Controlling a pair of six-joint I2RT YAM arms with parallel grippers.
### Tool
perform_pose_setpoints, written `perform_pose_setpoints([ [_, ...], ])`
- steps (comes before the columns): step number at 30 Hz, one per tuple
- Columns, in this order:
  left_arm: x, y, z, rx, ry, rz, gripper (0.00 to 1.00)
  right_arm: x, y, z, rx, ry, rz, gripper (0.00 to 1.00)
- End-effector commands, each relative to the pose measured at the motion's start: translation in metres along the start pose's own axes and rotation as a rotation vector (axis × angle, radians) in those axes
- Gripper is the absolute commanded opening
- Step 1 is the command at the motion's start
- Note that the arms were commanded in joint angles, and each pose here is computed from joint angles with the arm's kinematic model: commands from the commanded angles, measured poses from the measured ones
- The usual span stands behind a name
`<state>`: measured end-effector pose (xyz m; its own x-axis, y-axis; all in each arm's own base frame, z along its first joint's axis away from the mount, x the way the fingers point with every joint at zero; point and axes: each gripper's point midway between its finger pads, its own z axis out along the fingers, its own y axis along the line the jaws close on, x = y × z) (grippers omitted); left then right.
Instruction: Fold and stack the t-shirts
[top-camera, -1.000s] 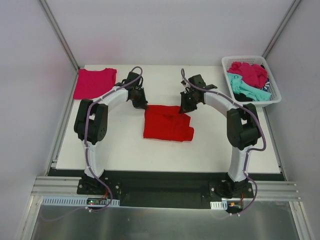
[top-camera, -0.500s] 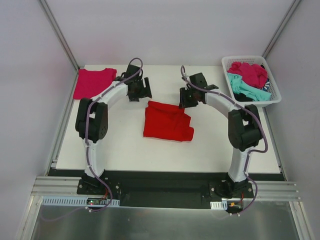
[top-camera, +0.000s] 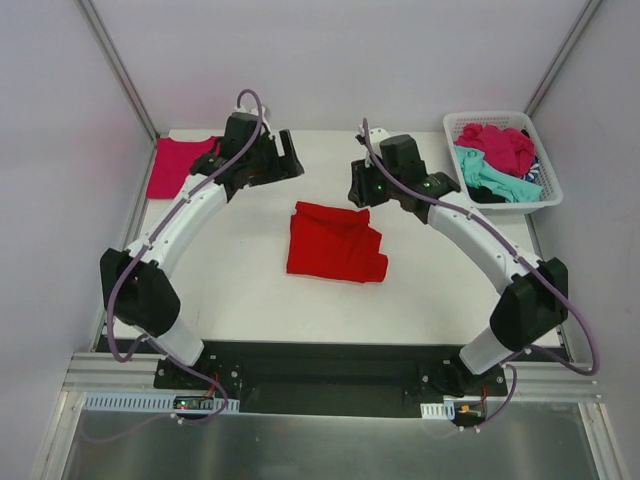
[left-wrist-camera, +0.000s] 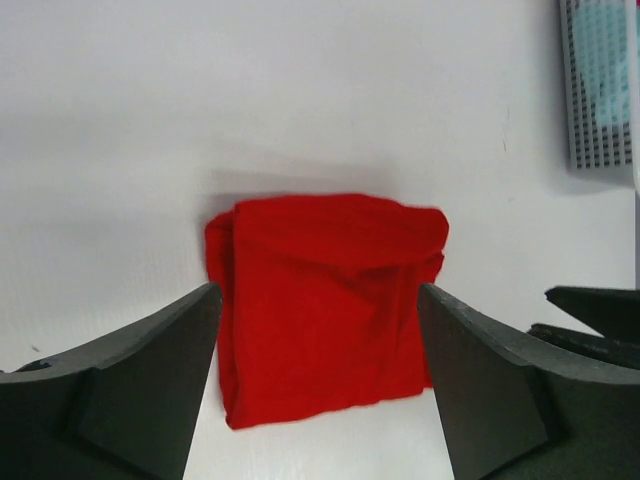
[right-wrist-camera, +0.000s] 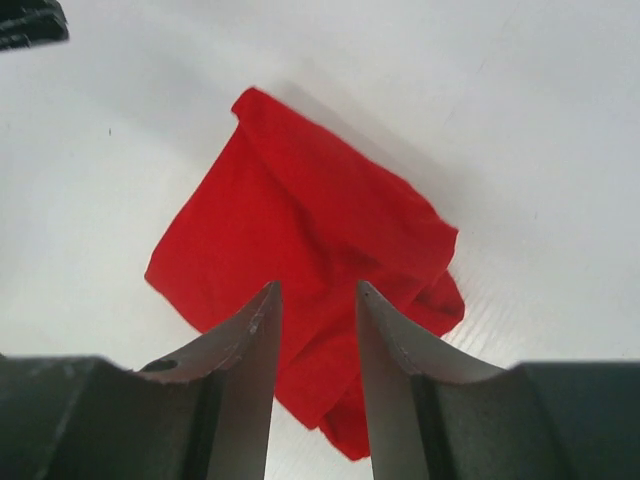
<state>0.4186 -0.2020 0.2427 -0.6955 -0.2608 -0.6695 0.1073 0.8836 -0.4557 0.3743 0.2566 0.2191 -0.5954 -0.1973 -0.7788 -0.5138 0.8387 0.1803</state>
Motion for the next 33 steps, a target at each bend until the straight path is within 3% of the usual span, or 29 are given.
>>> perform_pose_setpoints([
  [1,0.057,-0.001,-0.004,-0.031,0.119,0.008,0.78,0.042,0.004,-0.009,0.007,0.052,0.014,0.37],
  [8,0.111,0.01,0.017,-0.024,0.209,-0.006,0.78,0.086,-0.006,0.022,0.048,0.145,0.028,0.31],
  [11,0.105,0.007,0.03,-0.018,0.195,-0.002,0.78,0.094,-0.007,0.042,0.044,0.201,0.027,0.29],
  [15,0.099,0.002,0.058,-0.013,0.217,0.003,0.77,0.067,-0.005,0.066,0.041,0.197,0.019,0.27],
  [25,0.1,-0.002,0.083,-0.003,0.25,-0.019,0.77,0.058,-0.021,0.127,0.026,0.252,0.037,0.24],
  [29,0.097,-0.002,0.08,0.005,0.251,-0.025,0.77,0.059,-0.029,0.13,0.029,0.26,0.057,0.22],
  [33,0.088,-0.002,0.073,0.007,0.231,-0.019,0.77,0.042,-0.018,0.102,0.024,0.213,0.037,0.23],
])
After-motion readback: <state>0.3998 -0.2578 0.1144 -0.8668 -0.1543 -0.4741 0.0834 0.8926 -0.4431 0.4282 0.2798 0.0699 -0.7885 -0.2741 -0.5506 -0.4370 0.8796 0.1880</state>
